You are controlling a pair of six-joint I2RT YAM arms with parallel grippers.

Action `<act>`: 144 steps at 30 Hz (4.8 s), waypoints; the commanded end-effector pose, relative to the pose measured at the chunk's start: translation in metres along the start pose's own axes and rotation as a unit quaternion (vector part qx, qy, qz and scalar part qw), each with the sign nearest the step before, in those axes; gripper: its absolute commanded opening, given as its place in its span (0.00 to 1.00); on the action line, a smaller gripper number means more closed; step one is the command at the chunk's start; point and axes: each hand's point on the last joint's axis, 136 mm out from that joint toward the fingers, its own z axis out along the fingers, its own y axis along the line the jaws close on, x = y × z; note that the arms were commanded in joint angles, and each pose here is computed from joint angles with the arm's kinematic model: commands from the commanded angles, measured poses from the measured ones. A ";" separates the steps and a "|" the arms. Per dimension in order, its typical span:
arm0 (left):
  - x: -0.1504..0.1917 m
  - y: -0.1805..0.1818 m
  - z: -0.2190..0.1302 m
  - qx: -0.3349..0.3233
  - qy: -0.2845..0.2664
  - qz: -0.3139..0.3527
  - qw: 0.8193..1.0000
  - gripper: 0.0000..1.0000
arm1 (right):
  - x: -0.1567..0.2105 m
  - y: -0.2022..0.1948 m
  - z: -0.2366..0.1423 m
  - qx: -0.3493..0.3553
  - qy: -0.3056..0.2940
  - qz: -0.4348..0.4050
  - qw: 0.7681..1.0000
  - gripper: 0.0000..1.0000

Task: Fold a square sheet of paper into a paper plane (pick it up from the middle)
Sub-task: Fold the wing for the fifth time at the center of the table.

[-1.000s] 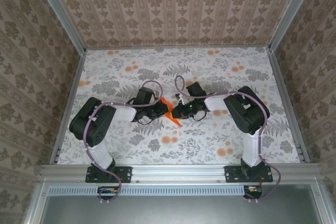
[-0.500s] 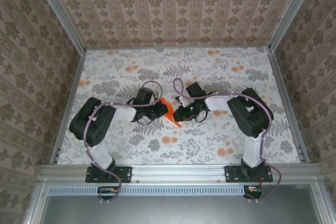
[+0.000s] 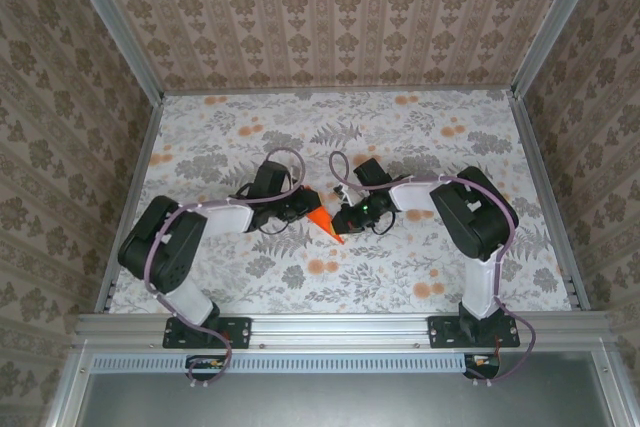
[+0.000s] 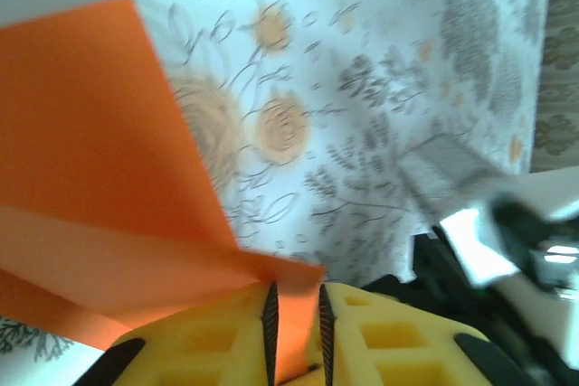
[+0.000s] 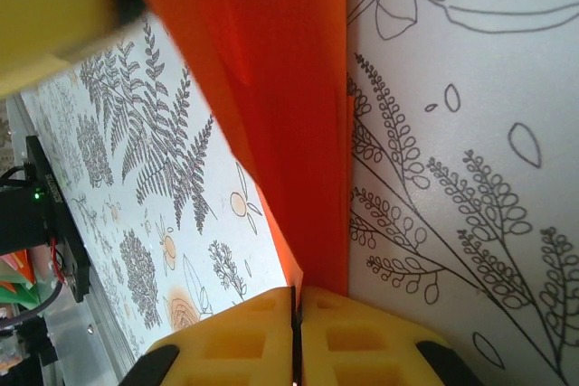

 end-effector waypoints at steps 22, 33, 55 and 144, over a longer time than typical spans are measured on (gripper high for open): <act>-0.001 -0.020 0.001 -0.019 0.003 0.049 0.999 0.27 | 0.015 -0.018 0.016 0.017 0.044 0.037 0.998 0.10; -0.004 0.013 0.007 -0.094 -0.002 -0.004 0.996 0.21 | 0.017 -0.023 0.018 0.027 0.048 0.039 0.998 0.11; -0.017 0.032 -0.013 -0.107 -0.031 -0.039 0.993 0.24 | -0.012 0.016 -0.005 0.025 0.001 -0.016 1.000 0.22; -0.012 0.046 -0.026 -0.052 -0.050 -0.029 0.997 0.13 | -0.045 0.051 0.033 -0.057 0.036 -0.073 0.995 0.17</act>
